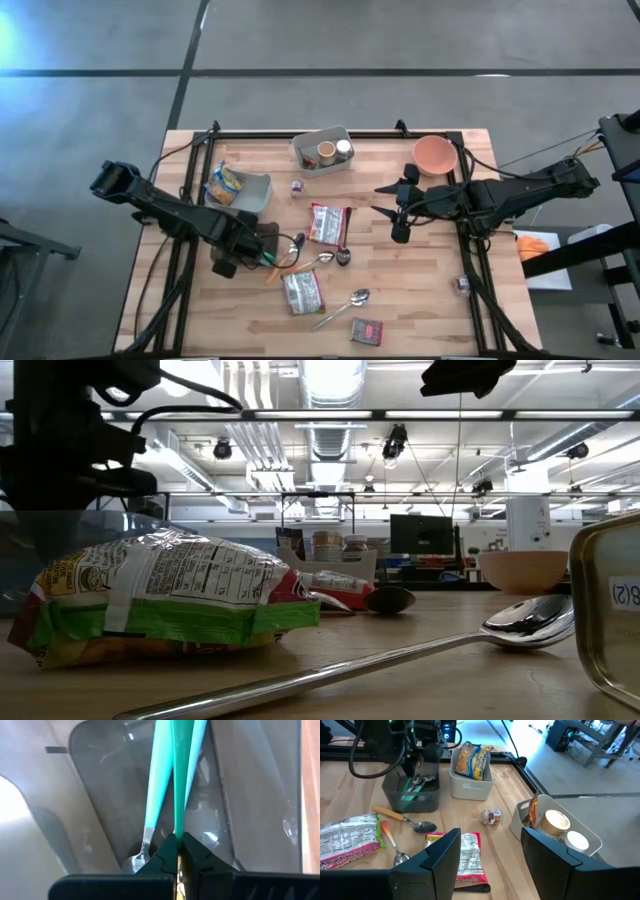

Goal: Pick & Place Food Item
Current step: Put the green spoon into the black bin

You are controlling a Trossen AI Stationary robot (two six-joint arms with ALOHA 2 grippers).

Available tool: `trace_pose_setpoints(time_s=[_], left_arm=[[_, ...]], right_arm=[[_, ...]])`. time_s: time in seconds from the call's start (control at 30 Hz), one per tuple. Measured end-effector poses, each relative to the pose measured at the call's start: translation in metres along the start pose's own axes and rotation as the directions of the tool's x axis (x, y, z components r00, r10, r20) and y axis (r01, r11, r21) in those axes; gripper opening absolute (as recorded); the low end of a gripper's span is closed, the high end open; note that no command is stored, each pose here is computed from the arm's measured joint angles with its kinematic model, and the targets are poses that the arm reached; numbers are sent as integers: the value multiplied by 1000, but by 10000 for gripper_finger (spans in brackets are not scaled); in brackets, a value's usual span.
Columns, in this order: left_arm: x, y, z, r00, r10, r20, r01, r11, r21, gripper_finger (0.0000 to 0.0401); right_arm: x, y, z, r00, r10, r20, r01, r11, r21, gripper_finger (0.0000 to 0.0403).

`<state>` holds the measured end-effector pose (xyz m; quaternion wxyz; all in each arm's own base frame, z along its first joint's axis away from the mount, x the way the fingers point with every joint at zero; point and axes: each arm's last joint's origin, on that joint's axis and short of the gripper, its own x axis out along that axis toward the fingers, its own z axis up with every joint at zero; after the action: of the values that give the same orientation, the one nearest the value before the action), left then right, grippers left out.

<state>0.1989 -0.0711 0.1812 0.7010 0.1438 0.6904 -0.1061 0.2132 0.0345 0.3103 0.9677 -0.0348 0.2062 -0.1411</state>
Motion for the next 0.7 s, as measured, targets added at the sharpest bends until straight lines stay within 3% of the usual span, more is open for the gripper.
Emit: trace_pose_setpoints(time_s=[0.5, 0.7], left_arm=[[10, -2, -2, 999, -38, 18, 38, 999, 10, 0], [10, -2, -2, 998, -64, 21, 65, 997, -44, 0]], right_arm=[[7, 4, 1, 1000, 1, 16, -1, 1000, 9, 208], [17, 9, -2, 1000, -2, -12, 1, 1000, -27, 208]])
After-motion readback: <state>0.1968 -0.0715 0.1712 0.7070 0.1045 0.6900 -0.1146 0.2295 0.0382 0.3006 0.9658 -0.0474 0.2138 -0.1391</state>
